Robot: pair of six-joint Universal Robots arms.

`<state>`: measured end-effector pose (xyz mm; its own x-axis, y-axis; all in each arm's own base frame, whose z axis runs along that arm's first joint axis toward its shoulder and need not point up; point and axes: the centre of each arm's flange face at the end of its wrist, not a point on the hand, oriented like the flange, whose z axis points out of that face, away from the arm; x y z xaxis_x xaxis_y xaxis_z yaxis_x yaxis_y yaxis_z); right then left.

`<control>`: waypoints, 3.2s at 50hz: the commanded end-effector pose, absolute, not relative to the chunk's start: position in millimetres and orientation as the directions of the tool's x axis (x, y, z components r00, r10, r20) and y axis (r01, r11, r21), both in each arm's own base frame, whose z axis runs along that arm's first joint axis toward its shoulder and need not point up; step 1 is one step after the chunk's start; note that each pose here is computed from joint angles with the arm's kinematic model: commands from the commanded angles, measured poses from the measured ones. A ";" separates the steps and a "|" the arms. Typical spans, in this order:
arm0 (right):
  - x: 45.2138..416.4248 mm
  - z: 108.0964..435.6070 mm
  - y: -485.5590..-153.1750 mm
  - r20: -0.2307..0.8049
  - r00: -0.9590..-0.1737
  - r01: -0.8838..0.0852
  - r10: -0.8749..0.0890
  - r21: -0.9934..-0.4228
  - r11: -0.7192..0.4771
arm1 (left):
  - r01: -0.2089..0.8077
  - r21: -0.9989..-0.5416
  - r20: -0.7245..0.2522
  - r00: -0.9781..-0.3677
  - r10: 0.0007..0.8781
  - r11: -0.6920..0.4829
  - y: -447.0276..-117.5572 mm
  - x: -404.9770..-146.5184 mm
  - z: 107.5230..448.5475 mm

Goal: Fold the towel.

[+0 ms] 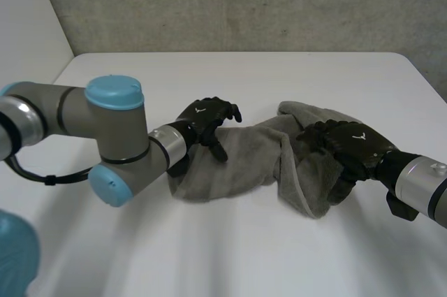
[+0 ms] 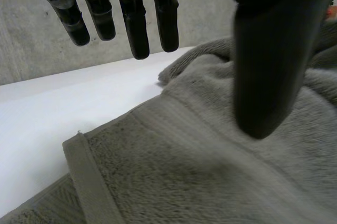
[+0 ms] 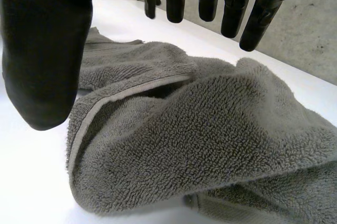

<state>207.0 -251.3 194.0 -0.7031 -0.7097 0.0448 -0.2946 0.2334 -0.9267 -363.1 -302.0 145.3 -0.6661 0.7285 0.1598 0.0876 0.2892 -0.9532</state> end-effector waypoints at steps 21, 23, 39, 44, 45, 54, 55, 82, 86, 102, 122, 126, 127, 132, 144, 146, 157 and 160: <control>206.7 191.2 -253.1 0.027 -0.685 -0.287 -0.728 -0.929 0.235 | 0.112 -0.962 0.104 -0.688 0.718 0.247 -354.4 -372.0 109.5; 206.8 190.3 -253.6 0.025 -0.685 -0.287 -0.728 -0.928 0.238 | 0.124 -0.962 0.094 -0.687 0.720 0.244 -354.2 -371.9 106.5; 207.0 186.6 -255.9 0.018 -0.684 -0.288 -0.729 -0.925 0.247 | 0.214 -0.949 0.031 -0.669 0.743 0.233 -345.6 -371.5 96.3; 207.1 186.5 -256.3 0.018 -0.684 -0.288 -0.729 -0.925 0.247 | 0.218 -0.951 0.019 -0.670 0.742 0.220 -340.3 -372.2 107.5; 207.2 186.3 -255.9 0.017 -0.683 -0.288 -0.730 -0.925 0.248 | 0.214 -0.953 0.015 -0.673 0.739 0.214 -338.4 -370.7 115.4; 208.2 185.5 -250.5 0.007 -0.678 -0.288 -0.735 -0.922 0.257 | 0.198 -0.963 0.000 -0.683 0.730 0.184 -312.2 -354.1 169.3; 208.2 185.5 -250.5 0.007 -0.678 -0.288 -0.735 -0.922 0.257 | 0.198 -0.963 0.000 -0.683 0.730 0.184 -312.1 -354.1 169.4; 164.2 181.0 -256.0 0.196 -0.698 -0.418 -0.688 -0.893 0.170 | 0.192 -0.956 -0.005 -0.766 0.643 0.220 -234.6 -263.0 198.7; 162.6 176.9 -266.2 0.202 -0.696 -0.428 -0.689 -0.887 0.172 | 0.172 -0.966 -0.014 -0.786 0.618 0.196 -238.4 -253.4 210.5; 175.5 135.0 -295.8 0.232 -0.635 -0.510 -0.737 -0.842 0.175 | 0.145 -0.973 -0.021 -0.832 0.554 0.180 -236.5 -228.1 223.4; 274.2 209.2 -349.5 0.285 -0.566 -0.302 -0.774 -0.945 -0.127 | 0.111 -0.982 -0.027 -0.886 0.462 0.155 -248.3 -197.3 234.4; 288.4 201.9 -369.4 0.250 -0.563 -0.236 -0.788 -0.962 -0.136 | 0.106 -0.982 -0.016 -0.872 0.489 0.156 -247.0 -200.0 234.2; 297.3 193.6 -373.3 0.239 -0.554 -0.229 -0.797 -0.965 -0.130 | 0.106 -0.982 -0.015 -0.869 0.495 0.156 -246.5 -200.7 234.2; 296.3 185.1 -375.5 0.222 -0.584 -0.272 -0.781 -0.960 -0.070 | 0.102 -0.982 -0.011 -0.867 0.498 0.156 -245.7 -201.9 234.3; 240.6 197.0 -325.5 0.267 -0.669 -0.392 -0.693 -0.920 0.024 | 0.099 -0.985 -0.017 -0.871 0.491 0.142 -251.8 -200.6 231.8; 236.4 199.2 -317.4 0.265 -0.661 -0.385 -0.702 -0.923 0.014 | 0.099 -0.985 -0.017 -0.871 0.491 0.140 -251.9 -200.6 231.6; 220.6 194.5 -282.7 0.447 -0.521 -0.446 -0.727 -0.869 -0.214 | 0.095 -0.986 -0.013 -0.863 0.505 0.137 -248.7 -204.9 232.6; 209.6 186.9 -286.2 0.531 -0.483 -0.515 -0.696 -0.815 -0.265 | 0.086 -0.986 -0.004 -0.863 0.505 0.140 -248.5 -205.3 233.1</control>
<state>220.8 -284.6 196.4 -0.5474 -0.7305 0.4084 -0.4278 -0.1753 -0.8867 -204.5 -249.0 231.9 -0.8637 0.5038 -0.0147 0.0973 0.1381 -0.9856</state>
